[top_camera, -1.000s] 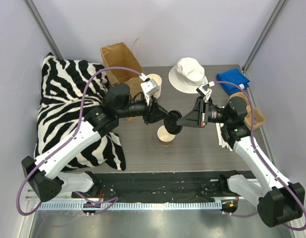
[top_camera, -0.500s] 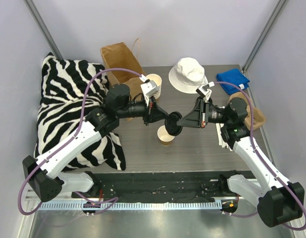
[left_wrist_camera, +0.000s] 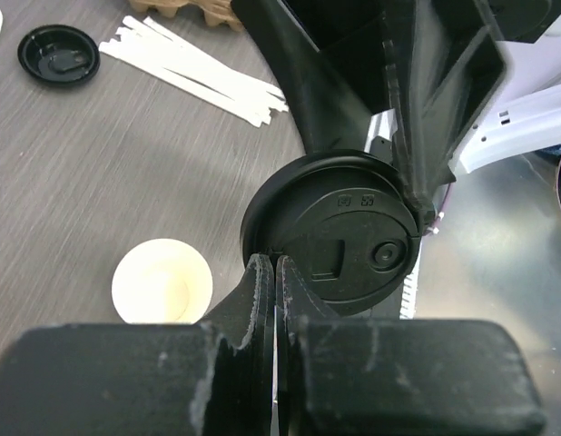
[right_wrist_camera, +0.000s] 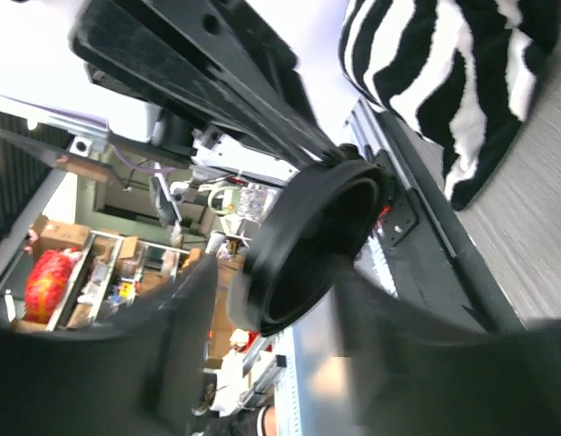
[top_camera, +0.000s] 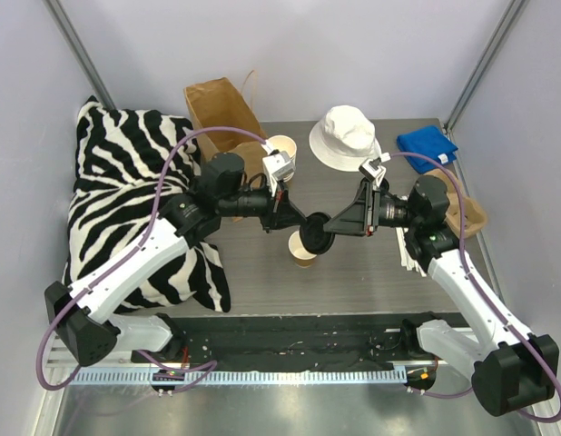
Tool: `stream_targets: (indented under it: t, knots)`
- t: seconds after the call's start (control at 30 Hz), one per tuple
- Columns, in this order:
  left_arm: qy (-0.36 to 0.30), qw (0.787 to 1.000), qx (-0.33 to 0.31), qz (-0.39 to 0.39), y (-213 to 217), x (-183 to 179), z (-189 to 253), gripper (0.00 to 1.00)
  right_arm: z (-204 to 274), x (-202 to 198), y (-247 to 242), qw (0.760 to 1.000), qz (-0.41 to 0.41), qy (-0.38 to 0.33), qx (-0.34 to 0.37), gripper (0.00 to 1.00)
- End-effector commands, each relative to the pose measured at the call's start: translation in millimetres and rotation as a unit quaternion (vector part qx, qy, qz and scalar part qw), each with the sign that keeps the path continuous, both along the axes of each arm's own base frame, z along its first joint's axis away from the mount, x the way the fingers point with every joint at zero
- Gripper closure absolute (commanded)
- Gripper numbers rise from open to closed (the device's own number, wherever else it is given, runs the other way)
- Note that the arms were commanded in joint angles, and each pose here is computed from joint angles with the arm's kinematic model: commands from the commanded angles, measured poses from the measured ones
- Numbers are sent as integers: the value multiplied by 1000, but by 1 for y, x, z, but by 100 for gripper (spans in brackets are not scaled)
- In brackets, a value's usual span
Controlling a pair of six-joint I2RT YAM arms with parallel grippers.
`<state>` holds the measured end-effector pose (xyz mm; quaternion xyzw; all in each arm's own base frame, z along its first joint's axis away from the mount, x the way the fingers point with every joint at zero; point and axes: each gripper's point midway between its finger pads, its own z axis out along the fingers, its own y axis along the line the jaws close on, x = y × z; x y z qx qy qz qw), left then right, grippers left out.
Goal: Pack the takeout coffee
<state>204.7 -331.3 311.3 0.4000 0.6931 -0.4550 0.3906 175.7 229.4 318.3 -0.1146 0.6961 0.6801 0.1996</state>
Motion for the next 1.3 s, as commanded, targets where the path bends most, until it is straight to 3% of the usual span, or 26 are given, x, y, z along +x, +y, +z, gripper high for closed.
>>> stream_targets:
  t: [0.0,0.13,0.17,0.2,0.3,0.33,0.37,0.43,0.47,0.53,0.8,1.27]
  knots:
    - [-6,1000,20,9,2,6,10,100,5,9,-3,999,-24,-36,-21,23]
    - [18,998,67,15,2,13,-7,100,-8,24,-10,997,-55,-42,-44,1]
    - [22,997,74,14,2,14,-9,100,-20,24,-13,996,-61,-8,-61,0]
    - [31,996,88,14,4,13,-15,100,-23,30,-16,994,-71,-38,-77,0]
    - [37,990,136,29,5,24,-29,100,-46,46,-29,983,-113,-21,-143,0]
    - [26,988,143,45,6,33,-25,100,-62,61,-39,970,-143,-50,-190,0]
    - [31,986,158,48,6,37,-33,100,-78,60,-49,961,-152,-29,-230,0]
    - [31,982,180,56,9,39,-40,100,-91,76,-72,934,-183,-72,-299,0]
    - [30,977,198,67,11,43,-47,100,-104,79,-83,920,-197,-59,-335,0]
    - [23,973,223,61,10,38,-56,100,-112,81,-93,911,-199,-58,-356,0]
    - [28,943,323,71,10,50,-102,100,-132,64,-92,916,-181,-31,-356,4]
    - [27,932,350,92,-5,75,-126,100,-136,62,-80,933,-177,-13,-314,26]
